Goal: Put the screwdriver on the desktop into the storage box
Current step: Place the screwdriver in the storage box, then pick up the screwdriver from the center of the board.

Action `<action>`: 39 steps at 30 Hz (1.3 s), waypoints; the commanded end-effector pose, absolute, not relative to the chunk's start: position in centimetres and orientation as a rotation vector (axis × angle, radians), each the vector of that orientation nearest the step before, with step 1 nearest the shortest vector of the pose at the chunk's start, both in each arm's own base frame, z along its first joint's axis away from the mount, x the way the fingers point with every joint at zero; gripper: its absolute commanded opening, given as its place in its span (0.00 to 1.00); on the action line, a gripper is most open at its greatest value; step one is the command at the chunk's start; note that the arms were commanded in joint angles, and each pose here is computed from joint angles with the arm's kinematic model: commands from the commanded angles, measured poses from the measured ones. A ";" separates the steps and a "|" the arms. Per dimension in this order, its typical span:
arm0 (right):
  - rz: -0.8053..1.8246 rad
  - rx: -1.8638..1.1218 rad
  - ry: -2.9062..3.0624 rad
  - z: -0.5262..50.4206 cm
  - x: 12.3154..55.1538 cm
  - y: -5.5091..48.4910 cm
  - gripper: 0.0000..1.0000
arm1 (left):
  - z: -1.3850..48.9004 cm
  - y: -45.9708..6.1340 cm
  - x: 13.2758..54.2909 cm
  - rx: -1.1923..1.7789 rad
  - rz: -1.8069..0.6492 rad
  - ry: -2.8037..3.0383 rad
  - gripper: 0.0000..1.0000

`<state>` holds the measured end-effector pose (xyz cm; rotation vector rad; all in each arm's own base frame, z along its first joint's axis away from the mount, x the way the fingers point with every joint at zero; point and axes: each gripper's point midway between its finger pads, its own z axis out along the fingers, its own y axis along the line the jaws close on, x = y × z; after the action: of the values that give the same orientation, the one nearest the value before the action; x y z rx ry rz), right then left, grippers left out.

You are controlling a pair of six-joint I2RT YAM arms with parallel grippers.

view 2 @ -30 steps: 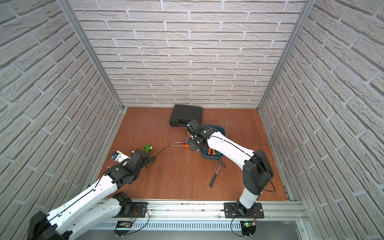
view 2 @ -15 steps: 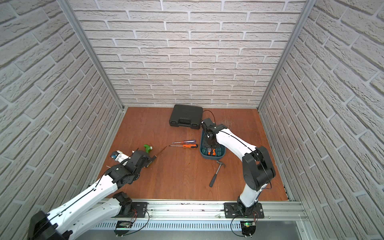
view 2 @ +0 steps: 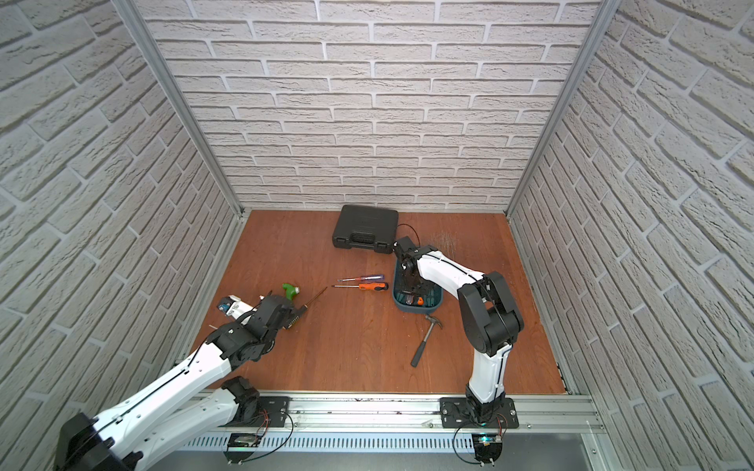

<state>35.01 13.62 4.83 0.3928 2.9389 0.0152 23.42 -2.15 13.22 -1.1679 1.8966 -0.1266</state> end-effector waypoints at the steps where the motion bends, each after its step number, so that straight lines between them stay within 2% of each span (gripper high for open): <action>1: 0.016 0.367 2.914 5.5 35.8 13.6 0.32 | 14.1 -1.8 23.6 -1.166 -0.108 1.883 0.58; 7: 0.036 0.307 2.875 7.4 36.2 13.7 0.49 | 14.1 -2.0 23.8 -1.135 -0.081 1.916 0.58; 11: 0.042 0.290 2.807 9.7 36.6 13.4 0.50 | 15.1 -2.6 24.7 -0.998 -0.002 2.013 0.58; 15: 0.083 0.270 2.704 12.4 37.0 13.1 0.50 | 15.2 -3.9 26.6 -0.731 0.050 2.224 0.59; 21: 0.083 0.263 2.630 14.2 36.6 12.3 0.50 | 11.3 -7.4 26.4 -0.328 -0.033 2.606 0.65; 27: 0.087 0.264 2.619 14.2 36.3 12.2 0.50 | 9.1 -8.0 25.2 -0.040 0.037 2.790 0.68; 31: 0.098 0.267 2.620 14.2 36.4 12.3 0.49 | 8.4 -7.8 25.8 0.048 0.046 2.836 0.72; 32: 0.099 0.266 2.619 14.3 36.4 12.4 0.49 | 8.2 -8.0 25.9 0.063 0.023 2.844 0.76; 33: 0.099 0.265 2.617 14.4 36.4 12.4 0.49 | 8.0 -8.0 26.1 0.070 -0.011 2.857 0.84; 34: 0.096 0.266 2.617 14.4 36.4 12.3 0.49 | 7.8 -8.0 26.2 0.070 -0.047 2.869 0.87; 39: 0.083 0.261 2.609 14.6 36.2 12.0 0.49 | 7.2 -8.5 26.6 0.152 -0.158 2.895 0.89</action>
<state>35.88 12.45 13.54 0.2661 2.6561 0.0911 26.21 -7.20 6.80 0.0136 2.8963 -0.0461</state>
